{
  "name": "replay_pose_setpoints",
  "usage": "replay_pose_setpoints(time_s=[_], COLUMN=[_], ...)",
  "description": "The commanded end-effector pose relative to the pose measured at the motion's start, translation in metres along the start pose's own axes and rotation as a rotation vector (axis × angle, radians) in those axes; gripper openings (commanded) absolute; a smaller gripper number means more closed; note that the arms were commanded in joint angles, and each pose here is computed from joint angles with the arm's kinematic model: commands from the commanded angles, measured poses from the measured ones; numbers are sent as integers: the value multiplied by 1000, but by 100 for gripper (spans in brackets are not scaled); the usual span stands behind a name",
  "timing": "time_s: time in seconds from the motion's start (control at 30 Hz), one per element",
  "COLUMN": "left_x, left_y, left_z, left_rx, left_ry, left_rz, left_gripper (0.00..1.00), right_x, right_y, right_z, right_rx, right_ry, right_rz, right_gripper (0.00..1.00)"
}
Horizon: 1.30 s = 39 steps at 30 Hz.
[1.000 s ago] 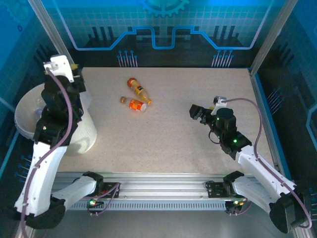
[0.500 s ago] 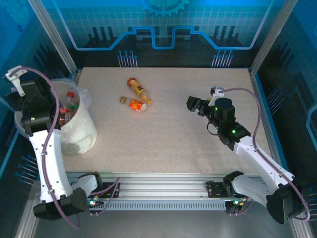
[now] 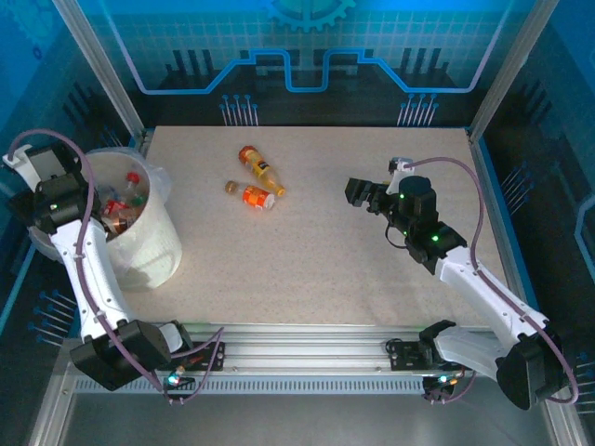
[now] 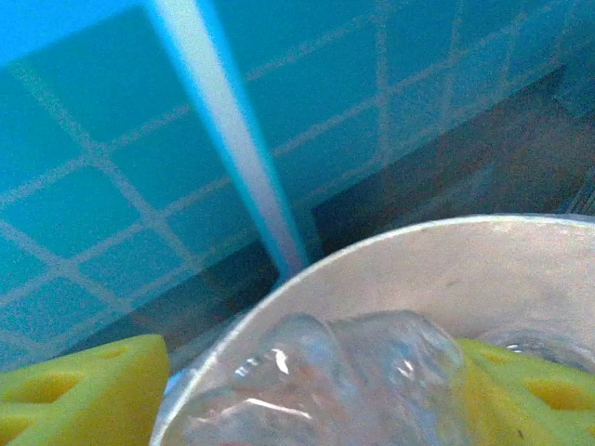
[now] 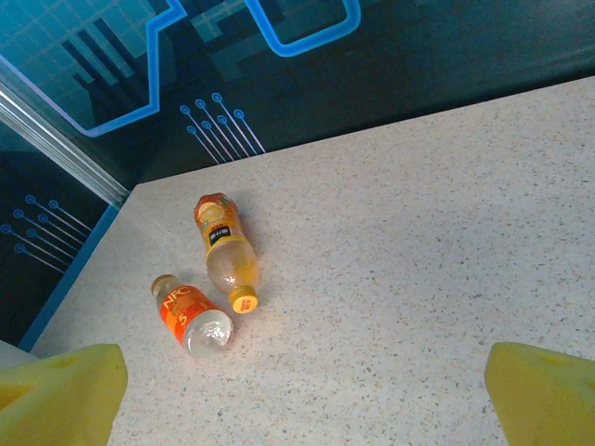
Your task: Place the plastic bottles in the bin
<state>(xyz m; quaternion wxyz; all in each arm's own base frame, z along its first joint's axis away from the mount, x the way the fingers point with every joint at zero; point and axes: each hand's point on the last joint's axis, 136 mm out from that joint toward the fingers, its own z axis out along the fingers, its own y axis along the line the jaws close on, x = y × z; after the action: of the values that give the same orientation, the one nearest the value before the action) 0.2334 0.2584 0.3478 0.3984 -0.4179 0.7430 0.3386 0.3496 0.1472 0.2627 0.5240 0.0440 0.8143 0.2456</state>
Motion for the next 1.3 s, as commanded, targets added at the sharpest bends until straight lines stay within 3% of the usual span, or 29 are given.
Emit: replay_pose_setpoints(time_s=[0.0,0.3,0.7,1.0,1.1,1.27], left_x=[0,-9,30,76,63,6], left_y=[-12,-32,-59,-64,-66,-65], left_z=[-6,-20,17,19,1,-55], left_rx=[88,197,212,253,320,480], left_ry=[35,54,237,351,327,168], left_rz=[-41,-74,-63,-130,-168,-244], left_gripper=[81,90,69,65,66,68], right_x=[-13,-10,-6,-4,-5,-5], right_y=[4,0,-6,-7,-7,-7], right_z=[-6,-8,-8,-9,-10,-14], right_rx=[-5,11,33,38,40,43], right_ry=[-23,-20,-10,-8,-8,-11], right_rz=[10,12,7,6,4,2], right_gripper=[100,100,100,100,100,100])
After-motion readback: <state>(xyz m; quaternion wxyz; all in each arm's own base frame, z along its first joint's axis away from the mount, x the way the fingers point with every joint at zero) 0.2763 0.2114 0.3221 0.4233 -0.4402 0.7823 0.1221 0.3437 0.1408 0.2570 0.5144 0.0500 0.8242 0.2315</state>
